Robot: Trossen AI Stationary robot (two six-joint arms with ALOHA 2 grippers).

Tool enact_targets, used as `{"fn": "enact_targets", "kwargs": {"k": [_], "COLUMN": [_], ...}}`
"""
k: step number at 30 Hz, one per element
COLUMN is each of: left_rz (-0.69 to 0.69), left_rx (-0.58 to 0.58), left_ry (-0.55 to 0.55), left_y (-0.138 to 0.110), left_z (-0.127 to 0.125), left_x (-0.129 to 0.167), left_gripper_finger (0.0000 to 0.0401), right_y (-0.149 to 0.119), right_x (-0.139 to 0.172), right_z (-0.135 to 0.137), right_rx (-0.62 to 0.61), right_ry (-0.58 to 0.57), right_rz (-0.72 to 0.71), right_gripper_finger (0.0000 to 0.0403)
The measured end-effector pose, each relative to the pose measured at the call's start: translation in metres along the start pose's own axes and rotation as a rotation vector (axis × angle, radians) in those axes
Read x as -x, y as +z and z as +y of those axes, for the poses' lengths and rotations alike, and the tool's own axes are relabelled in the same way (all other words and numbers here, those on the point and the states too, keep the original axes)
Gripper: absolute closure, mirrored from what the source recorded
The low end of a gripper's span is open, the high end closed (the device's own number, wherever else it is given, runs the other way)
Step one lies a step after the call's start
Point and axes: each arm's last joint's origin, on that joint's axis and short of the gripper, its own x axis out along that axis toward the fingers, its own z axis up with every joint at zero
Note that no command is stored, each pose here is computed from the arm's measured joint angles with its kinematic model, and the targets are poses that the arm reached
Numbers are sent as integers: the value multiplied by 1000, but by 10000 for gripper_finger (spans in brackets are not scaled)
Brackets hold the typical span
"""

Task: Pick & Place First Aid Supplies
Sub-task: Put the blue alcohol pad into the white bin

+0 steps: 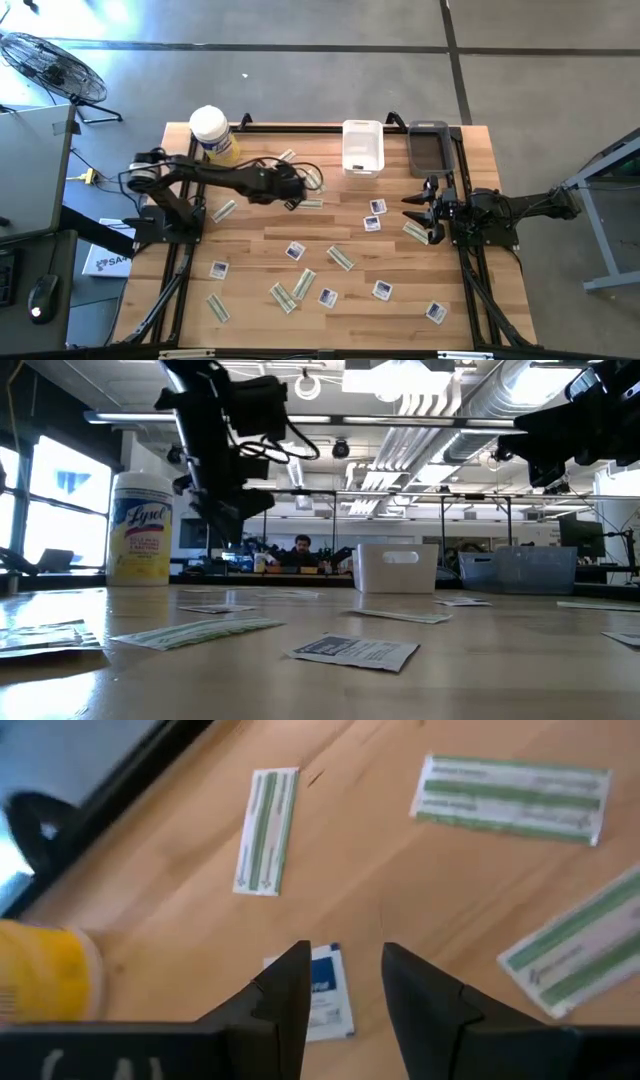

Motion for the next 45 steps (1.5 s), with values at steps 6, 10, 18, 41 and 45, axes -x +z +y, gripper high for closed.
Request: {"fn": "enact_targets", "kwargs": {"k": [6, 10, 18, 41, 45], "left_rz": [25, 39, 47, 3, 2], "left_rx": [135, 195, 316, 394, 396], "left_ry": [-35, -45, -7, -76, -80], "left_y": [-10, -14, -27, -58, -58], "left_z": [16, 24, 34, 35, 35], "left_x": [-21, -35, -51, -68, -68], "left_gripper_finger": [259, 224, 190, 226, 257], "right_y": [-1, -1, -2, -2, -2], "right_x": [-1, -1, -1, -1, -1], "right_z": [0, 0, 0, 0, 0], "right_rx": [2, 3, 4, 4, 4], "right_ry": [-1, -2, -2, -3, -2], "right_rz": [9, 15, 18, 19, 19], "right_gripper_finger": [233, 233, 233, 233, 233]}}
